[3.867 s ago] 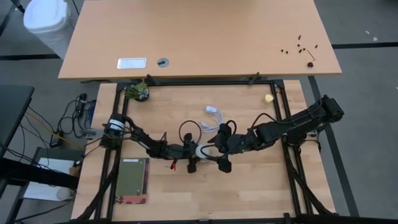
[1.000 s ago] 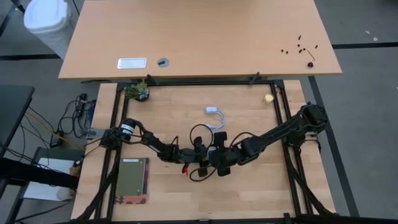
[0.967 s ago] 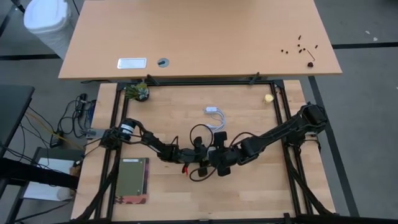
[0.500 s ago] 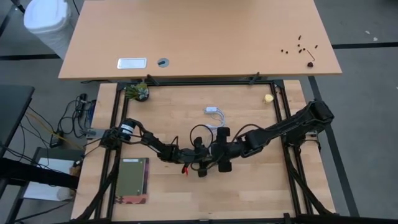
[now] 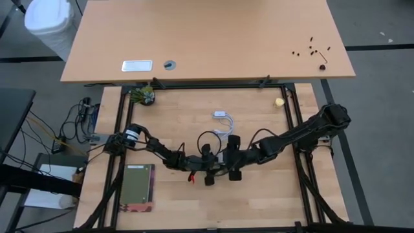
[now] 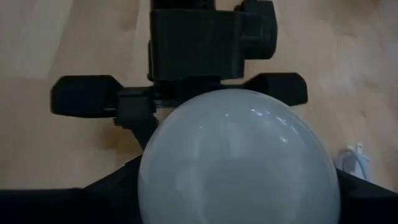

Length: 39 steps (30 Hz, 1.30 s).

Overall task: Screw lightbulb
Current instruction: Insert the lightbulb into the lamp

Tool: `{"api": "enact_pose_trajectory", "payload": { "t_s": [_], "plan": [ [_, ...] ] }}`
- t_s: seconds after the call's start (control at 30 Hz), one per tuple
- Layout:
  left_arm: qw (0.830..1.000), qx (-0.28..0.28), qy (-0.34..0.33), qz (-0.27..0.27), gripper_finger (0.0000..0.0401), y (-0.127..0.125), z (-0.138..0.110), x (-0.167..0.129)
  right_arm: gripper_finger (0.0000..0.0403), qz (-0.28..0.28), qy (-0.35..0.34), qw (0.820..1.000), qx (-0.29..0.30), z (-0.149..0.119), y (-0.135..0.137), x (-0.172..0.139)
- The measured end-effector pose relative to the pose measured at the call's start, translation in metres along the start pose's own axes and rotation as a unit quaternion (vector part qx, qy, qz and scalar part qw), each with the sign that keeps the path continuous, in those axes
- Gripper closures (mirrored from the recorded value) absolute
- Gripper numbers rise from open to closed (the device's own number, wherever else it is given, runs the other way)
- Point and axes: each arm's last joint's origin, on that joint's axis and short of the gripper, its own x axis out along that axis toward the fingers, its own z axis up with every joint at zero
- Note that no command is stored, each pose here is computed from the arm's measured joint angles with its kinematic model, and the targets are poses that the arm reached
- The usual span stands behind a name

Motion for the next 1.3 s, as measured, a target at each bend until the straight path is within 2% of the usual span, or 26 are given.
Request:
{"api": "enact_pose_trajectory", "payload": {
  "t_s": [0.17,0.33,0.53,0.77,1.07,1.3],
  "plan": [
    [0.999,0.023,0.002,-0.049,0.0201,-0.003,0.000,0.000,0.0138,0.039,-0.034,0.999,-0.017,-0.004,-0.002,-0.009],
    [0.994,0.037,0.000,-0.105,0.0201,-0.005,0.001,0.000,0.0130,0.100,-0.030,0.993,-0.058,-0.003,-0.002,-0.009],
    [0.991,0.035,-0.001,-0.131,0.0201,0.001,0.002,0.002,0.0134,0.160,-0.039,0.983,-0.081,0.000,-0.009,-0.007],
    [0.990,0.032,-0.001,-0.135,0.0201,0.004,0.002,0.003,0.0132,0.161,-0.045,0.980,-0.107,0.001,-0.016,-0.005],
    [0.991,0.029,-0.002,-0.133,0.0201,0.004,0.003,0.003,0.0132,0.159,-0.051,0.982,-0.093,0.003,-0.014,-0.003],
    [0.991,0.027,-0.002,-0.128,0.0201,0.004,0.003,0.003,0.0131,0.148,-0.024,0.985,-0.081,0.000,-0.009,0.005]
  ]
}}
